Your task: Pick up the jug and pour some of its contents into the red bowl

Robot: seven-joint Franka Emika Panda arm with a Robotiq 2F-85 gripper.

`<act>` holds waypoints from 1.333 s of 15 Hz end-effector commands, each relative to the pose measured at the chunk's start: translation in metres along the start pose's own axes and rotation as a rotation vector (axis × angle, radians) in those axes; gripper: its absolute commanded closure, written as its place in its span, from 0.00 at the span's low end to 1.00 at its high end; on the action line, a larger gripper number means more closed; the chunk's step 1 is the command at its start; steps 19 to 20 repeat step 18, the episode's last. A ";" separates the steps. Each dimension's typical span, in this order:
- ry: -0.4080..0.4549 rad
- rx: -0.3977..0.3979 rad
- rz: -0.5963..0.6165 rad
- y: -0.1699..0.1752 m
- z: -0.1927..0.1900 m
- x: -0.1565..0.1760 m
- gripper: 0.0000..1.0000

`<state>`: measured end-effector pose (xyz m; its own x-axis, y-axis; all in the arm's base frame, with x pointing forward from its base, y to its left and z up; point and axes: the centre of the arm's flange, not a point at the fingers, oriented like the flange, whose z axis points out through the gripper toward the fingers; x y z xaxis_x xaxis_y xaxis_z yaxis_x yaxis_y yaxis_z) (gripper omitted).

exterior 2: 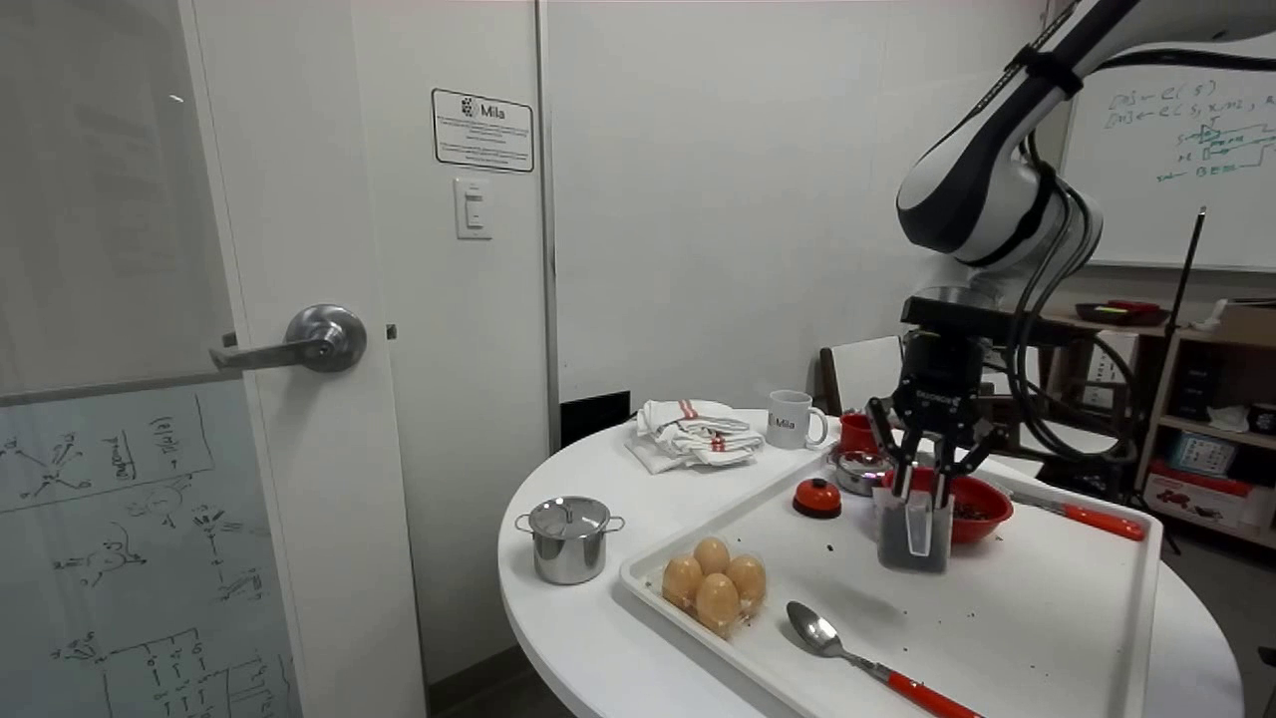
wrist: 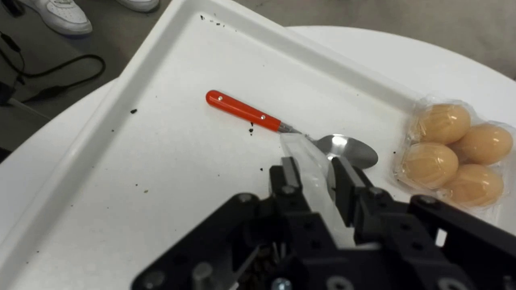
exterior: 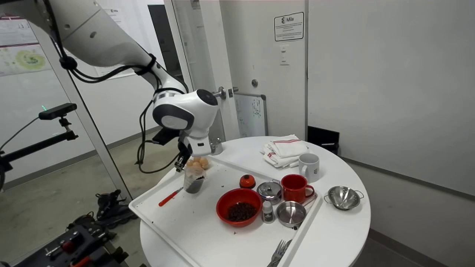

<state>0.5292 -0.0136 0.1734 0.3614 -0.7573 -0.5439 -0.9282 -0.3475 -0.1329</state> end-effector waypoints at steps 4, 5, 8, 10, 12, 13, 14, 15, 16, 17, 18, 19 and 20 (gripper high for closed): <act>0.186 0.133 0.096 0.005 0.027 0.031 0.91; 0.207 0.146 0.110 0.006 0.030 0.035 0.91; 0.247 0.165 0.150 0.008 0.036 0.039 0.87; 0.252 0.164 0.154 0.008 0.036 0.037 0.48; 0.227 0.142 0.156 0.010 0.034 0.035 0.35; 0.188 0.112 0.151 0.012 0.031 0.034 0.27; 0.138 0.085 0.138 0.016 0.026 0.032 0.20; 0.085 0.068 0.120 0.021 0.019 0.029 0.12; 0.150 0.092 0.129 0.012 0.039 0.035 0.30; 0.120 0.079 0.126 0.014 0.037 0.035 0.24; 0.106 0.076 0.127 0.016 0.034 0.035 0.15; 0.106 0.076 0.127 0.016 0.034 0.035 0.15; 0.106 0.076 0.127 0.016 0.034 0.035 0.15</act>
